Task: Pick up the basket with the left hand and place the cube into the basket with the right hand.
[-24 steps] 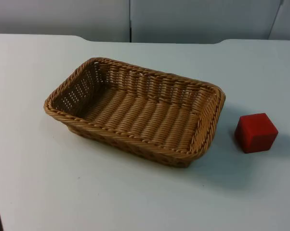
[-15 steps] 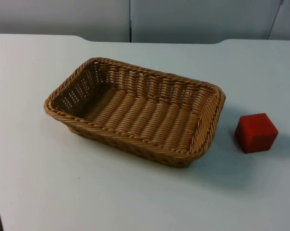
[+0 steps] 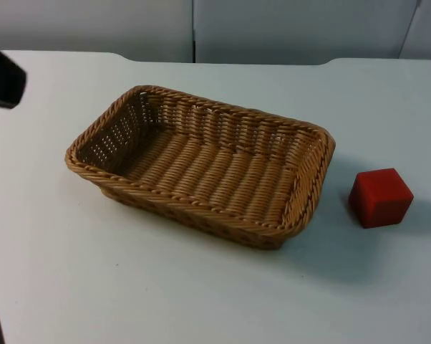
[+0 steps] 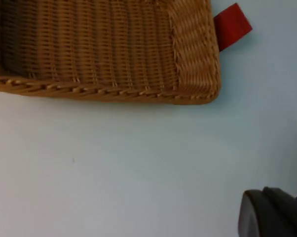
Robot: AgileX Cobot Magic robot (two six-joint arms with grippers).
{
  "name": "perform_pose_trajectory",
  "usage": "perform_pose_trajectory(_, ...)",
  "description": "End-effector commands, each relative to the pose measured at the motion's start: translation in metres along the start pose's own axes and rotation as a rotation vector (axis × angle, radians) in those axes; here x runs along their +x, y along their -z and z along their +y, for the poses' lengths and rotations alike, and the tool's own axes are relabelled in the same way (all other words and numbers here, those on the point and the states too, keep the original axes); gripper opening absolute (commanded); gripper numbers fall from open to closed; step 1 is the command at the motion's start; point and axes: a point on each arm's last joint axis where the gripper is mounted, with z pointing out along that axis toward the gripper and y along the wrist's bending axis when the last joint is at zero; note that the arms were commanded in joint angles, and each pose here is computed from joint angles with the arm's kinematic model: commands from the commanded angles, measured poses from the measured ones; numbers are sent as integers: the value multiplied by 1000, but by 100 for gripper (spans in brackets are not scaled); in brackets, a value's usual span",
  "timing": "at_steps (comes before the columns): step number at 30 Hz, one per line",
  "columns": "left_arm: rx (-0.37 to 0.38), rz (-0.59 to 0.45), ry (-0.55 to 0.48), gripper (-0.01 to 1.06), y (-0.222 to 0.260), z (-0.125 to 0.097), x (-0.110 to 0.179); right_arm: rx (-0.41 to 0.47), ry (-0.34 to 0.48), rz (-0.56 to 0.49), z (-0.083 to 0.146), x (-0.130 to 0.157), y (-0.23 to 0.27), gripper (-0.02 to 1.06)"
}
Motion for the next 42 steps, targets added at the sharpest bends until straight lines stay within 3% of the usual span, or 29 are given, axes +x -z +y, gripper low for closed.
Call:
perform_pose_trajectory(1,36,67,2,6,-26,12,-36,2,4,-11,-1,-1,0,0)
perform_pose_trajectory(2,36,67,2,6,-26,12,-36,2,4,-11,-1,-1,0,0)
perform_pose_trajectory(5,31,100,-19,24,-53,22,-64,2,4,-11,-1,-1,0,0)
perform_pose_trajectory(6,31,100,-19,24,-53,22,-64,2,4,-11,-1,-1,0,0)
perform_pose_trajectory(10,-54,116,-89,59,-90,35,-92,2,4,-11,-1,-1,0,0)
perform_pose_trajectory(12,-83,109,-86,62,-98,41,-97,2,4,-11,-1,-1,0,0)
perform_pose_trajectory(16,-205,111,-135,62,-132,64,-115,2,4,-11,-1,-1,0,0)
perform_pose_trajectory(24,-333,235,-180,62,-176,105,-115,2,4,-11,-1,-1,0,0)
perform_pose_trajectory(31,-387,245,-232,62,-202,128,-114,2,4,-11,-1,-1,0,0)
perform_pose_trajectory(40,-402,287,-270,61,-220,142,-105,2,4,-11,-1,-1,0,0)
perform_pose_trajectory(42,-407,293,-278,53,-220,143,-104,2,4,-11,-1,-1,0,0)
